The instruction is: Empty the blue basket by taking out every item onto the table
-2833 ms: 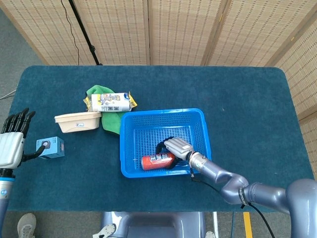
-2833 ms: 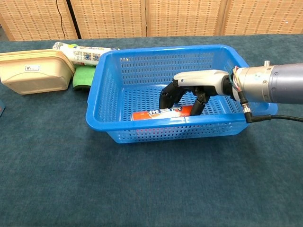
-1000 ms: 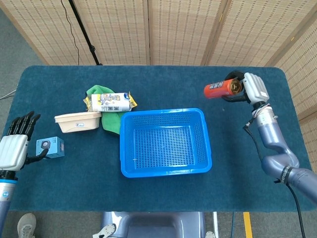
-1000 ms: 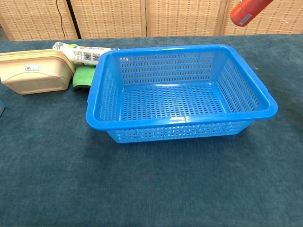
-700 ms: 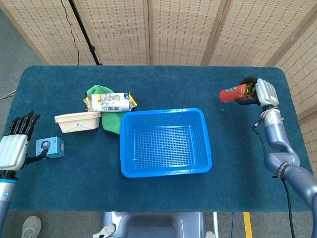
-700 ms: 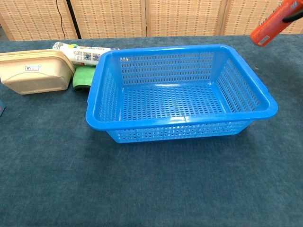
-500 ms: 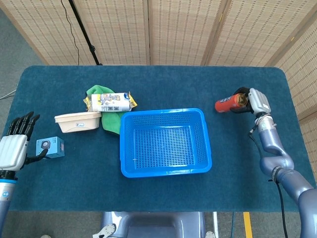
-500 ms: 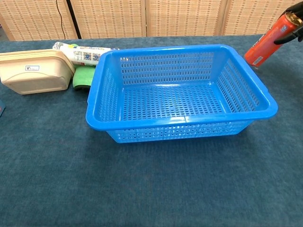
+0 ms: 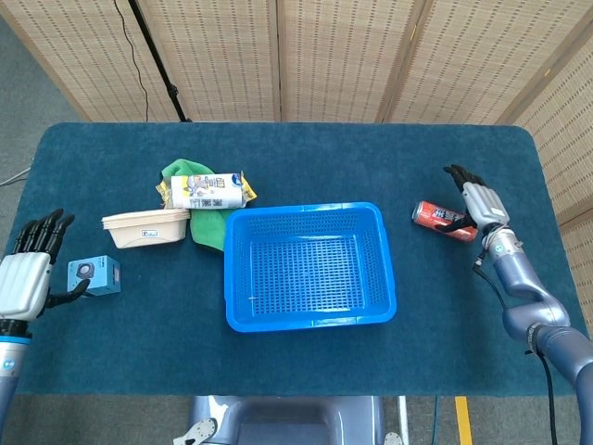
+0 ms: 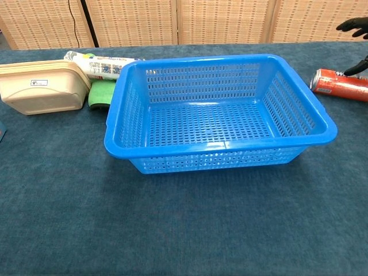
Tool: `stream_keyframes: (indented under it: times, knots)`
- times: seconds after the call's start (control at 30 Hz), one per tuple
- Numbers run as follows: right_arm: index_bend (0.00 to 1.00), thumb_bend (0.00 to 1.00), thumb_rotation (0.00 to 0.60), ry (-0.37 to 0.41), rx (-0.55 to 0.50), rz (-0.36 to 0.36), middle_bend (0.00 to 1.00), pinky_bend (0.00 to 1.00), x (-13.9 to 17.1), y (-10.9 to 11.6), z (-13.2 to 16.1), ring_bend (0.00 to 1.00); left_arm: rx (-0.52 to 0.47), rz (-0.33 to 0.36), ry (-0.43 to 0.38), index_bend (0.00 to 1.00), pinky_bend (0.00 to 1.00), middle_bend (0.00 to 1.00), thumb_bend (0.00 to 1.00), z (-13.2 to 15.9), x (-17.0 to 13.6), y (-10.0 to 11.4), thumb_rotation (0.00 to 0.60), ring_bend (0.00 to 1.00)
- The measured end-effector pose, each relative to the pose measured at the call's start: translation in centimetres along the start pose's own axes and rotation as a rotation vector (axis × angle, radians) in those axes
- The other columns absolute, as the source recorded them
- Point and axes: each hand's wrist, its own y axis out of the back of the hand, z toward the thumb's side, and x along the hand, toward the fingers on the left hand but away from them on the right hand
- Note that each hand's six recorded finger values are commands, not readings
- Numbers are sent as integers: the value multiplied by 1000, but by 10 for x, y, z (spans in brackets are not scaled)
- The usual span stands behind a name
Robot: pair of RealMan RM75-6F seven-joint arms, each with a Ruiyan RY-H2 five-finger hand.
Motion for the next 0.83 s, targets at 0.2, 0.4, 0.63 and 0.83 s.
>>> stream_keyframes:
  times: [0.2,0.4,0.63,0.83]
  knots:
    - [0,0,600,22,8,25,0,0,19,2,-2,0,1,-1,-8,0,0,0,204,2,-2,0,600,0]
    - [0,0,600,93,49,-26,0,0,54,10,1,0,28,9,-4,0,0,0,203,0,-10,-2,600,0]
    - [0,0,600,142,160,-196,0,0,108,20,-9,0,50,-14,45,0,0,0,199,-17,-28,-16,600,0]
    - [0,0,600,137,262,-321,0,0,154,16,-25,0,43,-24,71,0,0,0,195,-30,-41,-21,600,0]
